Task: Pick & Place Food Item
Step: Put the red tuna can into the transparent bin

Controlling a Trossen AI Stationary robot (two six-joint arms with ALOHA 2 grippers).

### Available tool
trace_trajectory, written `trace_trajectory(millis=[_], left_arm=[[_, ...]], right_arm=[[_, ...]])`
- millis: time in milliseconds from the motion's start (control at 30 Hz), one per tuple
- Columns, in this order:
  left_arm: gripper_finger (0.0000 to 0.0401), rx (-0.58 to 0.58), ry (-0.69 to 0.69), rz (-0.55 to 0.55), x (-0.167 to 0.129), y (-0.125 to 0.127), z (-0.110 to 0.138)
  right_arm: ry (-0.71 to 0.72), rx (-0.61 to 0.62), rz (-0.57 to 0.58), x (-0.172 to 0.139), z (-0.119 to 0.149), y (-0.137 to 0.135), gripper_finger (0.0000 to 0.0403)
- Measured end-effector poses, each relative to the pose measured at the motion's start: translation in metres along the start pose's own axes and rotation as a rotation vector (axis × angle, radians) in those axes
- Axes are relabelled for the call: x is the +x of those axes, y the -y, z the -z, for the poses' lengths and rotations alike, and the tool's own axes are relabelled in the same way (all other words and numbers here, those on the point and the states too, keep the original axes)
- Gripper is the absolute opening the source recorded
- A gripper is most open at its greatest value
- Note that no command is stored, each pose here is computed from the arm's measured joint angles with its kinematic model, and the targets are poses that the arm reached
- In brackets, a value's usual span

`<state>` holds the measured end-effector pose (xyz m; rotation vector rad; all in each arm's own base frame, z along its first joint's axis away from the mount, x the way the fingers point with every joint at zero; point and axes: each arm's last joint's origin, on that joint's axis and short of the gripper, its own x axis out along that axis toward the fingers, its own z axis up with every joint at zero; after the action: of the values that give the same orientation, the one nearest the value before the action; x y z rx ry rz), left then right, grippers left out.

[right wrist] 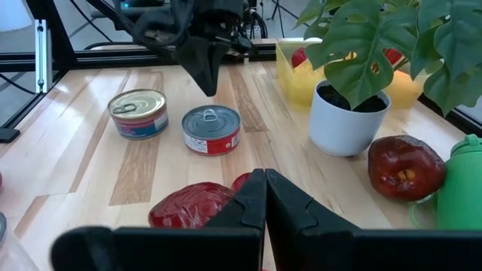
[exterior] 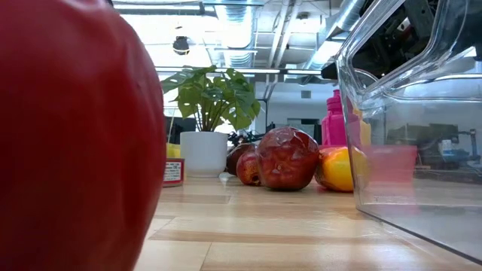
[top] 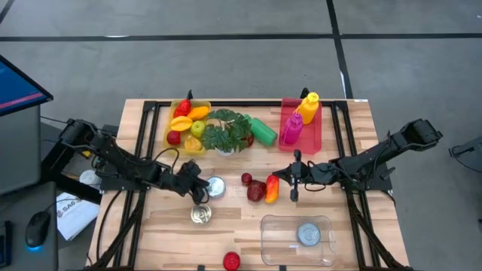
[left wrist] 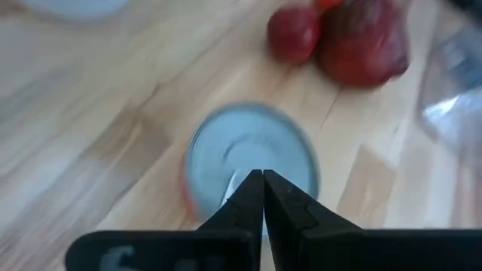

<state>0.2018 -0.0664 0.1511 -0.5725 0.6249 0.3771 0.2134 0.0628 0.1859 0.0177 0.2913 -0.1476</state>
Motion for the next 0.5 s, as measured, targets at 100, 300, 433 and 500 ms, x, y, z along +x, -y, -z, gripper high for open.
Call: trace_trajectory(millis=[100,300,433,500], left_arm=[[0.0000,0.034,-0.030,-0.021,-0.003,0.000,0.007],[0.0000,0.068,0.029,-0.051,-0.007,0.003,0.012],[0.0000,0.084,0.043,-0.071,-0.006,0.004,0.015],[0.0000,0.095,0.037,-0.086,-0.003,0.003,0.017]], right_arm=[[0.000,0.000,0.000,0.000,0.000,0.000,0.0000],[0.000,0.000,0.000,0.000,0.000,0.000,0.0000],[0.000,0.000,0.000,0.000,0.000,0.000,0.0000],[0.000,0.000,0.000,0.000,0.000,0.000,0.0000]])
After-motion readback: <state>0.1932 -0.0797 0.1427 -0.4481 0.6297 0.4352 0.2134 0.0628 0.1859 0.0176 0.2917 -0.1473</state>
